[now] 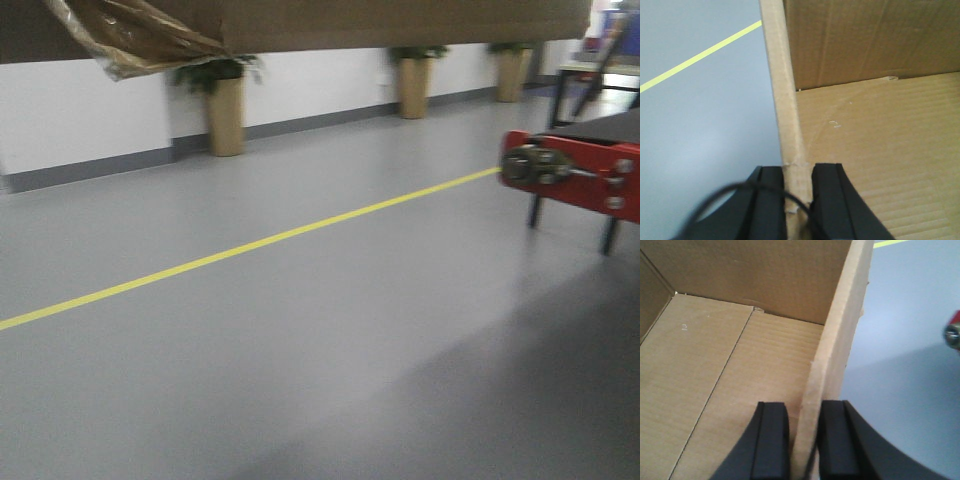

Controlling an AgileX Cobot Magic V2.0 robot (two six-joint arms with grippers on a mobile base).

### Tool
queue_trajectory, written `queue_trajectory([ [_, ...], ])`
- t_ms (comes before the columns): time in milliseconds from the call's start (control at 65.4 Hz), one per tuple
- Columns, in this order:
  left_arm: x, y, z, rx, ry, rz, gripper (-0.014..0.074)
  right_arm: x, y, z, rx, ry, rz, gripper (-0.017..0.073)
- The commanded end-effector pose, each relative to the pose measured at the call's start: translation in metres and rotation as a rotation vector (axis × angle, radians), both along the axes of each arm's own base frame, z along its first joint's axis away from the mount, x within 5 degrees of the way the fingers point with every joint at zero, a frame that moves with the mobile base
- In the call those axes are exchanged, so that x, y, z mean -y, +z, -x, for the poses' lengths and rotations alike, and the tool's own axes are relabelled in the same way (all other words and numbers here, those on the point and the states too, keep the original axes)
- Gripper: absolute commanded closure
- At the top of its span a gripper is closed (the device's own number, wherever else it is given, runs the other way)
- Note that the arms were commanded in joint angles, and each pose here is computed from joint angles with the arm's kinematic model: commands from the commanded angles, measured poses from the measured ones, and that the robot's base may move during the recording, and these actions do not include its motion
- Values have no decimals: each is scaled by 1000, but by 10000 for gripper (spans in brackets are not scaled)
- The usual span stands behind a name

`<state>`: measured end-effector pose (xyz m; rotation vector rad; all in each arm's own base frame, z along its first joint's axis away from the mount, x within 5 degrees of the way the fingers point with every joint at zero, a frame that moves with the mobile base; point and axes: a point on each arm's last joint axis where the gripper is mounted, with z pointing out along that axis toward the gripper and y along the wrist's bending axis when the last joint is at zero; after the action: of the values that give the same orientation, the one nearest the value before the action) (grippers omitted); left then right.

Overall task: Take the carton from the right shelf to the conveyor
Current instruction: 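Carry the carton over the grey conveyor belt with both grippers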

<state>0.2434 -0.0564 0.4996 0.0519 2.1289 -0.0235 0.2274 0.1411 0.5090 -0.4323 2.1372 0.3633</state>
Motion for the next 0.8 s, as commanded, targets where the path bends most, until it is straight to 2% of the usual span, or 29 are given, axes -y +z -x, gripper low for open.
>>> queue_trajectory([
  [0,-2,9,1,77,-4,-39,610,1,9,7,42,30,-42,627],
  [107,-5,9,1,85,11,-67,610,1,9,7,42,30,-42,627],
  [780,-5,10,1,87,14,-72,610,1,9,7,42,30,-42,627],
])
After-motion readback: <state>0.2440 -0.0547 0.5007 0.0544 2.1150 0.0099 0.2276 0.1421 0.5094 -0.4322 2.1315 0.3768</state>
